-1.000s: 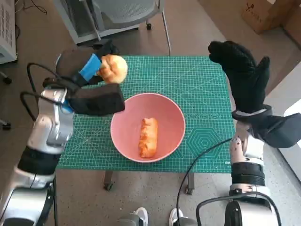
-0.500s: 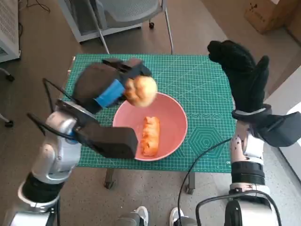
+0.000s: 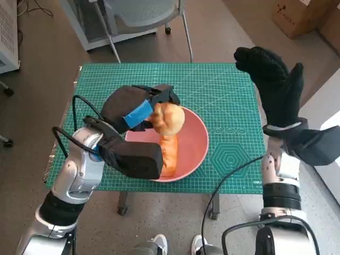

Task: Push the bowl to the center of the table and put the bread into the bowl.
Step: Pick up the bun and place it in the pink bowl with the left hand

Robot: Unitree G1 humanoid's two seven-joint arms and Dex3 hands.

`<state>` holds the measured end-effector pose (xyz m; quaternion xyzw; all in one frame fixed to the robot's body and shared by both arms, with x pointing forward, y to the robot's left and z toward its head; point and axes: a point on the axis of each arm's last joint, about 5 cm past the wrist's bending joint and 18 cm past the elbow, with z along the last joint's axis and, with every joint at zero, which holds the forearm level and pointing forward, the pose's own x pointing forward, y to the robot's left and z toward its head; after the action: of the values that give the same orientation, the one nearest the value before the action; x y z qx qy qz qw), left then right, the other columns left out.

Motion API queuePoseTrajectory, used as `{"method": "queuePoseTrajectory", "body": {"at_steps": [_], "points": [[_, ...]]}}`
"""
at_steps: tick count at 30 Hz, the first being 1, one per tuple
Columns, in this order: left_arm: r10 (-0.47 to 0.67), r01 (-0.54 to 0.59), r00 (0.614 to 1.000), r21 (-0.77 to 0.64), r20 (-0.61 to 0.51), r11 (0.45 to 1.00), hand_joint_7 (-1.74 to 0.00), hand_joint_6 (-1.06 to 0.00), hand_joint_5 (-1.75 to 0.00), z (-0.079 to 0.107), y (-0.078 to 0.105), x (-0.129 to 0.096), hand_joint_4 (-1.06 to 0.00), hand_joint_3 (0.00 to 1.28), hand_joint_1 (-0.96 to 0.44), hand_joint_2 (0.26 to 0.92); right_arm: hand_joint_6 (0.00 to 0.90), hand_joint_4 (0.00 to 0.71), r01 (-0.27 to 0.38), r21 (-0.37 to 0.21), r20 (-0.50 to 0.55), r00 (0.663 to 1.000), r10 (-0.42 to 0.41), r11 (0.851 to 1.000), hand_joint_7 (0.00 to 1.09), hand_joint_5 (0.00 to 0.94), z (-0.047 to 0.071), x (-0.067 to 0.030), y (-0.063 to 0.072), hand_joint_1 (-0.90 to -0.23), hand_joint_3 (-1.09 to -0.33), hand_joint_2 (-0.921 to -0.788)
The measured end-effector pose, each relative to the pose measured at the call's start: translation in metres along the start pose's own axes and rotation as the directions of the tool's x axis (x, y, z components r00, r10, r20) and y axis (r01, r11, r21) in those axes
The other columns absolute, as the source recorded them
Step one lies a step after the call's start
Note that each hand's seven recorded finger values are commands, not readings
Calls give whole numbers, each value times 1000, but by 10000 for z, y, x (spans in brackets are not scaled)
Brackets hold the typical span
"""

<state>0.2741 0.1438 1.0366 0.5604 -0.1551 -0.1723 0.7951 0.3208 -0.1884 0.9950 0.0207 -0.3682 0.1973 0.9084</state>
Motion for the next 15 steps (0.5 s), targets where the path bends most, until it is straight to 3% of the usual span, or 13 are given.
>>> {"method": "queuePoseTrajectory", "body": {"at_steps": [6,15], "points": [[-95,91,993,-57,-63,994,-32,-302,-23,-32,-30,-18,-116,28,-33,779,355,262,-4,-6,5,1000,4,1000,2,0,22,0,-6,-537,-544,-921],[-80,79,996,-23,-40,997,-2,-248,-2,-29,3,-54,-22,13,-263,773,355,261,-8,-8,8,1000,8,1000,2,0,31,3,3,-535,-546,-921]]}}
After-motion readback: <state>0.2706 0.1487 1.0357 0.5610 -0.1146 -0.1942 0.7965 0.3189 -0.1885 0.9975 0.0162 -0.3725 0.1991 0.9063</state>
